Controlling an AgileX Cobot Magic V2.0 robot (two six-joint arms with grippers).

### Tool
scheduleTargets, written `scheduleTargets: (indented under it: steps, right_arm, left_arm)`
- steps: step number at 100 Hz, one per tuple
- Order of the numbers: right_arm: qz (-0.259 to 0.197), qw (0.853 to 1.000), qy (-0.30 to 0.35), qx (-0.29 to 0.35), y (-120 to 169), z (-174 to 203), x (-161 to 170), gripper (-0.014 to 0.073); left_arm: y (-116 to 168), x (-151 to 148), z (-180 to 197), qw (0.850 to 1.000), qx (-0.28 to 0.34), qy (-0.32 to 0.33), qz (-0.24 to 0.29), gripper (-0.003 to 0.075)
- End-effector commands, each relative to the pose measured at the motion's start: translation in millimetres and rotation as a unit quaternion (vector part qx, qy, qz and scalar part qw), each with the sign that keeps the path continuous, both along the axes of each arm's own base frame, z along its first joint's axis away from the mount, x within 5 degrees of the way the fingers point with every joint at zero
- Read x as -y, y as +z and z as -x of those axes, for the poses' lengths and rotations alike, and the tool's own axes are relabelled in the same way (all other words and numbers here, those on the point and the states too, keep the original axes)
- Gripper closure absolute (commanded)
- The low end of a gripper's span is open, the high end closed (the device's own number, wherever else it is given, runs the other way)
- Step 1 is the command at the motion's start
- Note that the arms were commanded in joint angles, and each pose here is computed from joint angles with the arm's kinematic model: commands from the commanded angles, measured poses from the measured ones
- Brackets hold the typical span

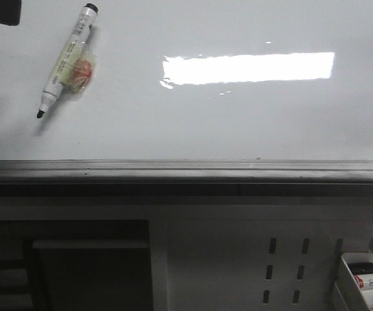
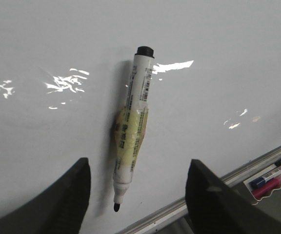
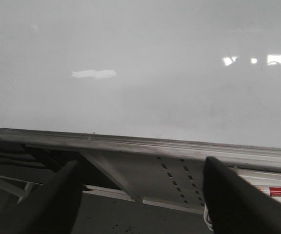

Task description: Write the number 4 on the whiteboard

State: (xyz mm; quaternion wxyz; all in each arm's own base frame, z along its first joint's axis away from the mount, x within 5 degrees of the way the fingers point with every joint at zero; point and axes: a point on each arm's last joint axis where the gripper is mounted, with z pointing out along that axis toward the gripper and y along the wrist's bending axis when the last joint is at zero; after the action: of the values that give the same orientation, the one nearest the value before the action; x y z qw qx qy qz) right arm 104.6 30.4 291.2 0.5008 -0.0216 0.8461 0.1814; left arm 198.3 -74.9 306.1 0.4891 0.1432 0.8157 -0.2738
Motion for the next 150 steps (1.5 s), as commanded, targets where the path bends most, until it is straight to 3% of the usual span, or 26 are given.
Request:
scheduleTargets:
  steps: [1, 14, 76, 106, 128, 138, 150]
  right_arm:
    - [-0.003, 0.999, -0.016, 0.037, 15, -5, 2, 0.0126]
    - [-0.003, 0.999, -0.016, 0.037, 15, -5, 3, 0.0126]
    - [-0.004, 0.999, -0.023, 0.046, 17, -6, 4, 0.0126]
    - [0.001, 0.999, -0.021, 0.048, 17, -6, 4, 0.0126]
    - [0.001, 0.999, -0.021, 0.048, 17, -6, 4, 0.0126]
    - [0.001, 0.999, -0.021, 0.048, 17, -6, 4, 0.0126]
    - [-0.002, 0.999, -0.020, 0.047, 17, -6, 3, 0.0126]
  left_arm:
    - [13, 7, -10, 1.000, 0.014, -0.012, 0.018, 0.0321]
    - [10, 18, -20, 0.999, 0.014, -0.037, 0.000, 0.0321]
    - [-9, 29, -56, 0.999, -0.006, -0.033, -0.027, 0.0325]
    - [-14, 32, -62, 0.999, -0.016, -0.040, -0.030, 0.0531]
    - [-15, 34, -61, 0.998, -0.018, -0.052, -0.030, 0.0631]
    - [-13, 35, -58, 0.997, -0.016, -0.067, -0.028, 0.0740]
    - [-10, 39, -52, 0.993, -0.003, -0.113, -0.034, 0.0741]
